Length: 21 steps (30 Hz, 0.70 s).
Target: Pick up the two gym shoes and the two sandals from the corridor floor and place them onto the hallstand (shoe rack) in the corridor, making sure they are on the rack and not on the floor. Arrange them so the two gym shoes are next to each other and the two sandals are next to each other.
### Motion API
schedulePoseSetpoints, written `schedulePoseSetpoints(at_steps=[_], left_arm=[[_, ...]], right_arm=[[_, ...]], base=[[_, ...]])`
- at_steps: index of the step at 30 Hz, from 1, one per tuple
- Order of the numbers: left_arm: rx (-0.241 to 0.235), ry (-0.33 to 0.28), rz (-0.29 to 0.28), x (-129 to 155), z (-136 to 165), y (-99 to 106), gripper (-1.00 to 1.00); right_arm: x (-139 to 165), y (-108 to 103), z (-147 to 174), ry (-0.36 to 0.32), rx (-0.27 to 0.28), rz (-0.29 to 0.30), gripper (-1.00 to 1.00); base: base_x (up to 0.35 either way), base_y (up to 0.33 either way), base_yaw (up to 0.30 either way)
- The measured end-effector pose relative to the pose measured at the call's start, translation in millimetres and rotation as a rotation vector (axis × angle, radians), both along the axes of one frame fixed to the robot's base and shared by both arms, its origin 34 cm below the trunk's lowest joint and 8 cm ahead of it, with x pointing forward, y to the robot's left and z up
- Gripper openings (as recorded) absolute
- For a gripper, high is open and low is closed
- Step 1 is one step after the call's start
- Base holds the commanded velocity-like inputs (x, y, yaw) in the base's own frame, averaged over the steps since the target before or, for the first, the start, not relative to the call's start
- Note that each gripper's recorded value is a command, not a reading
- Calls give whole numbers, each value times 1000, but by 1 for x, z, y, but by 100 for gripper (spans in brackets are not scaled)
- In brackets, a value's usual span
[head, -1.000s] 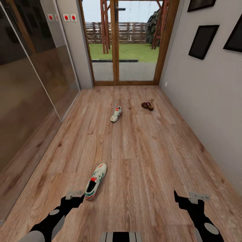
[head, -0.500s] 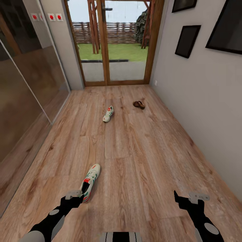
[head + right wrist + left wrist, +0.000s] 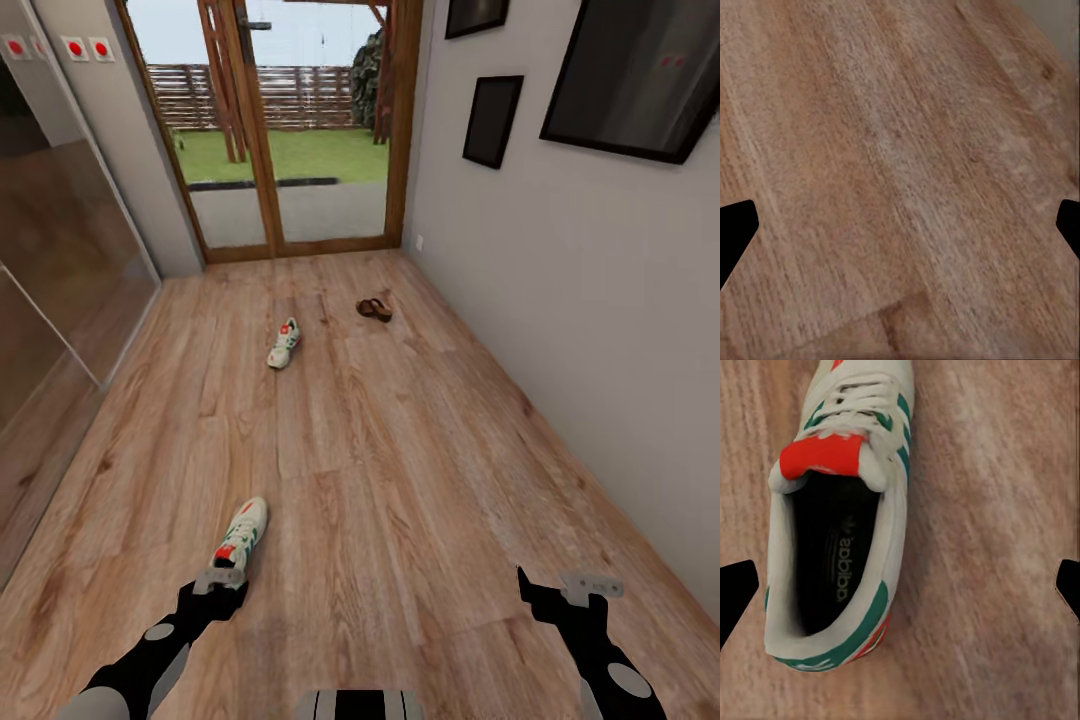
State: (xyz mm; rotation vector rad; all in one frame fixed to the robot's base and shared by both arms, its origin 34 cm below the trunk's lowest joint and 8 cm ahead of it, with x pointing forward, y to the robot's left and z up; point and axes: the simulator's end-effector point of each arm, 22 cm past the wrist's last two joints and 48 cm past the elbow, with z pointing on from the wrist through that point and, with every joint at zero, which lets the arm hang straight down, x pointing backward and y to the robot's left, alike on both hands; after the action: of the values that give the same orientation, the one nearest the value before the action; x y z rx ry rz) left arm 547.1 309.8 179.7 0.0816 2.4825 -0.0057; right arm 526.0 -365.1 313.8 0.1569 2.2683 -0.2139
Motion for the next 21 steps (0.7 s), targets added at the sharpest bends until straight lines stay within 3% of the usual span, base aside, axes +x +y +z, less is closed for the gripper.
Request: schedulePoseSetpoints(at_steps=[4, 6, 13, 21], left_arm=[[20, -14, -17, 2, 4, 15, 100], [1, -16, -62, 2, 7, 26, 100], [-26, -13, -100, 0, 9, 28, 100], [-31, -12, -106, -1, 10, 28, 100]], right_arm=[[0, 0, 0, 0, 0, 1, 100], [0, 1, 0, 0, 0, 1, 100], [0, 1, -1, 2, 0, 3, 100], [0, 1, -1, 2, 0, 3, 100]], base=[[0, 0, -132], [0, 0, -28], [0, 0, -9], [0, 1, 0]])
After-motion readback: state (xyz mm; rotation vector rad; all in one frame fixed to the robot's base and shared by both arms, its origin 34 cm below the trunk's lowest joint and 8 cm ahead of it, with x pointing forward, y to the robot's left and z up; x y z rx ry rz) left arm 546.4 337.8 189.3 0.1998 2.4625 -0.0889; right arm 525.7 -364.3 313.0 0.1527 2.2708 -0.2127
